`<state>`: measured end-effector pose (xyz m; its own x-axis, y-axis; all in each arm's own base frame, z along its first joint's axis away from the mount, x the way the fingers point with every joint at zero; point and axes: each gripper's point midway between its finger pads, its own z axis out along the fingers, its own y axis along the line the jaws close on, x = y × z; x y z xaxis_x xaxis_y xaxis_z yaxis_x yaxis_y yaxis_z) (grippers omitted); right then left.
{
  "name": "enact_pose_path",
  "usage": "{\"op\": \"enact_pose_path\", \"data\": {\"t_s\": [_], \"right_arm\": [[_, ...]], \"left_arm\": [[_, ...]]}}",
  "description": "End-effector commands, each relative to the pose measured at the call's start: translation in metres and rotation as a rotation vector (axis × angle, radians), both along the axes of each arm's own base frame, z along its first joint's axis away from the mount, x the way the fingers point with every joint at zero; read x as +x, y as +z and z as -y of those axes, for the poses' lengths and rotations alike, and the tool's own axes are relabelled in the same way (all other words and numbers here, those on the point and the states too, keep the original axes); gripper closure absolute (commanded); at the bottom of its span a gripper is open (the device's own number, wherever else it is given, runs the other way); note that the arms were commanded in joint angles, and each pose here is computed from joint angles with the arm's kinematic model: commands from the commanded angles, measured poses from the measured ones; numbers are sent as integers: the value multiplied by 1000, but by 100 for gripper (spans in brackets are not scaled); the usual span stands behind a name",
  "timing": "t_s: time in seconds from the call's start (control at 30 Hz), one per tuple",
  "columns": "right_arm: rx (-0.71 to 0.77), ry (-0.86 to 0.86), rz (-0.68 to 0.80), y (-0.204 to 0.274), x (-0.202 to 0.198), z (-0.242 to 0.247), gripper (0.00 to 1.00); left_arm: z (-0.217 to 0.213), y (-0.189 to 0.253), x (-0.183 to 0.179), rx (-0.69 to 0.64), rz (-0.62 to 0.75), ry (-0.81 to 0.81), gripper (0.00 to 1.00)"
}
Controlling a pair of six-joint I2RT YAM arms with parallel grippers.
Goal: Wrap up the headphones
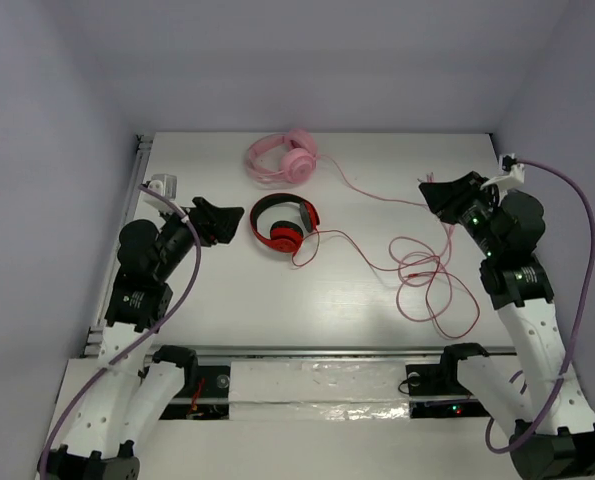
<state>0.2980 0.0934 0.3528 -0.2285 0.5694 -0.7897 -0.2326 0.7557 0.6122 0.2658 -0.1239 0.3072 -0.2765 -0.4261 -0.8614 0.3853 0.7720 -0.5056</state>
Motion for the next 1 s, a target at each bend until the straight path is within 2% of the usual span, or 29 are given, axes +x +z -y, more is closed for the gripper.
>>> {"op": "enact_pose_path", "data": {"t_s": [0.0, 0.03, 0.13, 0.17, 0.23, 0.3, 0.5, 0.63, 0.67, 0.7, 0.77, 0.8, 0.83, 0.87, 0.93, 0.97], "right_arm": [[32, 84, 44, 4, 2, -19, 76], [25, 117, 19, -5, 6, -30, 99], [-14, 183, -10, -20, 7, -61, 100], [-23, 196, -13, -23, 7, -70, 100], [-48, 186, -36, -34, 13, -83, 100], [-58, 224, -45, -39, 9, -102, 100], [-81, 181, -28, -47, 7, -96, 100], [-76, 183, -8, -46, 7, -97, 100], [-69, 190, 6, -43, 7, -98, 100], [-69, 197, 8, -44, 6, -99, 100], [-68, 192, 13, -44, 6, -98, 100], [-68, 184, 14, -44, 5, -96, 100], [-67, 184, 17, -44, 5, -96, 100], [-66, 182, 21, -42, 5, -95, 98], [-64, 181, 24, -42, 4, -95, 90], [-62, 185, 28, -42, 4, -95, 76]], "left_arm": [[-6, 30, 10, -1, 57, 48, 22], [-9, 26, 13, 21, 39, 59, 29], [-11, 16, 22, 89, -25, 71, 45], [-15, 11, 28, 107, -59, 94, 66], [-29, 3, 45, 174, -109, 175, 80], [-46, -12, 58, 231, -183, 267, 100], [-65, -43, 87, 353, -276, 380, 100], [-52, -70, 113, 396, -353, 312, 98], [-49, -77, 119, 408, -372, 296, 95], [-38, -89, 130, 431, -395, 246, 85], [-29, -101, 140, 464, -418, 212, 79], [-15, -113, 148, 492, -430, 145, 69], [-8, -119, 150, 513, -438, 117, 65], [-2, -126, 155, 532, -445, 94, 57], [14, -146, 165, 586, -474, 8, 49], [17, -156, 169, 600, -494, -15, 46]]}}
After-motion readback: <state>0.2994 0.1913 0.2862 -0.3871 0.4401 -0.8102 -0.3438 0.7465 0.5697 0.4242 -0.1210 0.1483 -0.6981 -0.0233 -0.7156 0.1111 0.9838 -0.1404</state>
